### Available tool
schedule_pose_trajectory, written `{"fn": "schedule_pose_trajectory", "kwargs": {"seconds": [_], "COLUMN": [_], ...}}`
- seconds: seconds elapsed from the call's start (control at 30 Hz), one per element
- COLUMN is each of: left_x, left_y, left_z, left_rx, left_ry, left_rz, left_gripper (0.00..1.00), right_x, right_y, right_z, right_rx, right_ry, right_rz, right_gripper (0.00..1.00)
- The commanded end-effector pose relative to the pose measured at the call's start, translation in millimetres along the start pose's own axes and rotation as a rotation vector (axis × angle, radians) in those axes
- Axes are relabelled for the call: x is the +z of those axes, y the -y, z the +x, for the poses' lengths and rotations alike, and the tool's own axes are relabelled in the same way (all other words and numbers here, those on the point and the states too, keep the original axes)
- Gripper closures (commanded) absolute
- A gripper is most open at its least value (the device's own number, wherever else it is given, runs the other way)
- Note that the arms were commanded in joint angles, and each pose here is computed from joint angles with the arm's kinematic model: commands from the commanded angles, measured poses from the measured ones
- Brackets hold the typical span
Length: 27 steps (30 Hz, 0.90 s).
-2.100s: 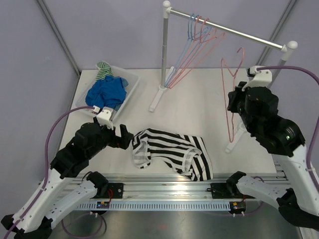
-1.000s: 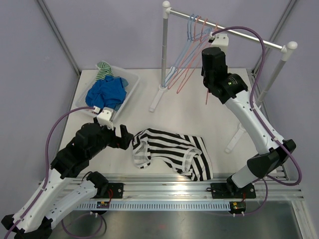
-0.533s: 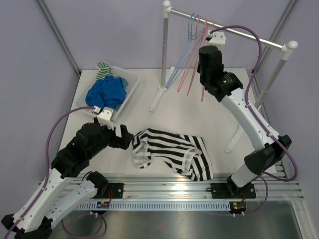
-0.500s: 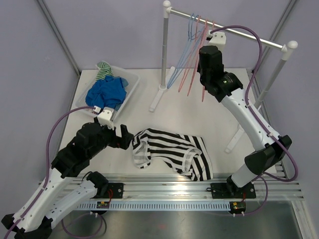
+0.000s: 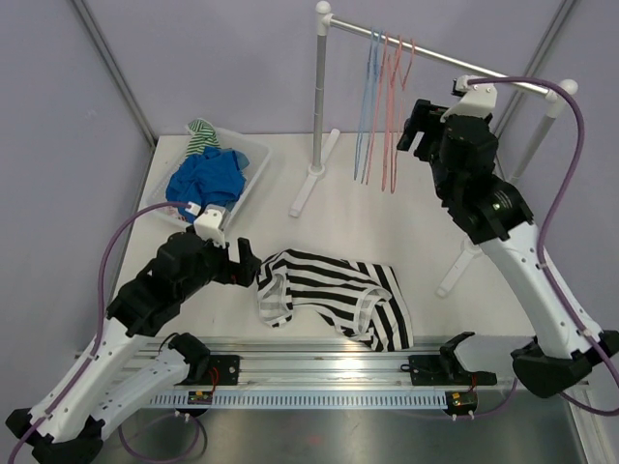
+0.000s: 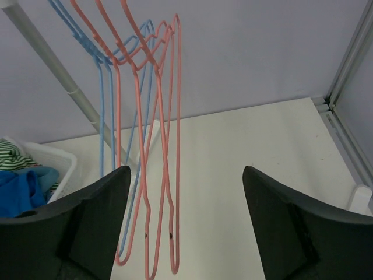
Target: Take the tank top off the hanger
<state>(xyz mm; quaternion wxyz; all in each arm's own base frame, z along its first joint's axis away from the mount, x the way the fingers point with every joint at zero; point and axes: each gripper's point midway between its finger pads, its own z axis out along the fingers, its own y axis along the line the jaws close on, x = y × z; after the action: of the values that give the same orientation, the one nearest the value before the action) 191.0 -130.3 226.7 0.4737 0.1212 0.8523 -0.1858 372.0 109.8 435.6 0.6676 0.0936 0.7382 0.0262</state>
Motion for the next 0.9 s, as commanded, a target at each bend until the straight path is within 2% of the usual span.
{"fn": "schedule_pose_trajectory", "kwargs": {"seconds": [0.0,0.03,0.07,0.1,0.17,0.2,0.37,0.43,0.6,0.63,0.73,0.77,0.8,0.87], "left_x": [4.3,6.1,8.1,11.0,23.7,28.9,58.5,69.4,117.2,121.7,155.9,163.4,176.9,186.4], "left_y": [4.8,5.8,7.8,12.4,19.8,22.8,52.6,73.5,122.7,143.5,157.3,164.1,161.2,161.8], "left_z": [-10.1,-8.0,-7.2,-4.6,1.1,3.3,13.3,16.7,51.2,42.6,69.3,63.5,80.8,87.3], "left_rx": [-0.068,-0.084,-0.102,-0.139,-0.159,-0.178,-0.143,-0.115,-0.016,-0.004,0.053,0.057,0.079,0.093], "left_ry": [0.004,-0.014,-0.023,-0.037,-0.064,-0.077,-0.138,-0.144,-0.258,-0.236,-0.32,-0.314,-0.36,-0.373], "left_rz": [-0.005,-0.006,-0.003,0.011,0.022,0.022,0.035,0.076,0.115,0.153,0.114,0.112,0.082,0.068], "left_gripper": [0.01,0.01,0.01,0.01,0.01,0.01,0.01,0.01,0.01,0.01,0.01,0.01,0.01,0.01], "right_x": [-31.2,-36.8,-55.3,-59.1,-85.0,-88.7,-128.1,-138.9,-148.2,-148.8,-150.3,-151.1,-151.0,-154.5], "right_y": [2.0,1.5,-1.1,-4.3,-10.2,-12.4,-9.4,-6.2,3.5,3.7,3.6,3.5,3.8,5.3], "right_z": [-19.7,-18.7,-26.8,-11.8,-18.3,-5.3,10.8,22.7,34.7,36.5,45.5,47.0,52.5,55.2], "right_rx": [0.061,0.068,0.098,0.091,0.13,0.128,0.158,0.151,0.149,0.156,0.159,0.158,0.15,0.142], "right_ry": [0.05,0.05,0.07,0.043,0.077,0.053,0.016,-0.003,0.001,0.001,-0.013,-0.017,-0.034,-0.034], "right_rz": [-0.099,-0.125,-0.198,-0.236,-0.355,-0.384,-0.506,-0.536,-0.537,-0.539,-0.55,-0.554,-0.554,-0.563], "right_gripper": [0.14,0.03,0.01,0.0,0.01,0.01,0.0,0.01,0.01,0.0,0.01,0.01,0.01,0.01]}}
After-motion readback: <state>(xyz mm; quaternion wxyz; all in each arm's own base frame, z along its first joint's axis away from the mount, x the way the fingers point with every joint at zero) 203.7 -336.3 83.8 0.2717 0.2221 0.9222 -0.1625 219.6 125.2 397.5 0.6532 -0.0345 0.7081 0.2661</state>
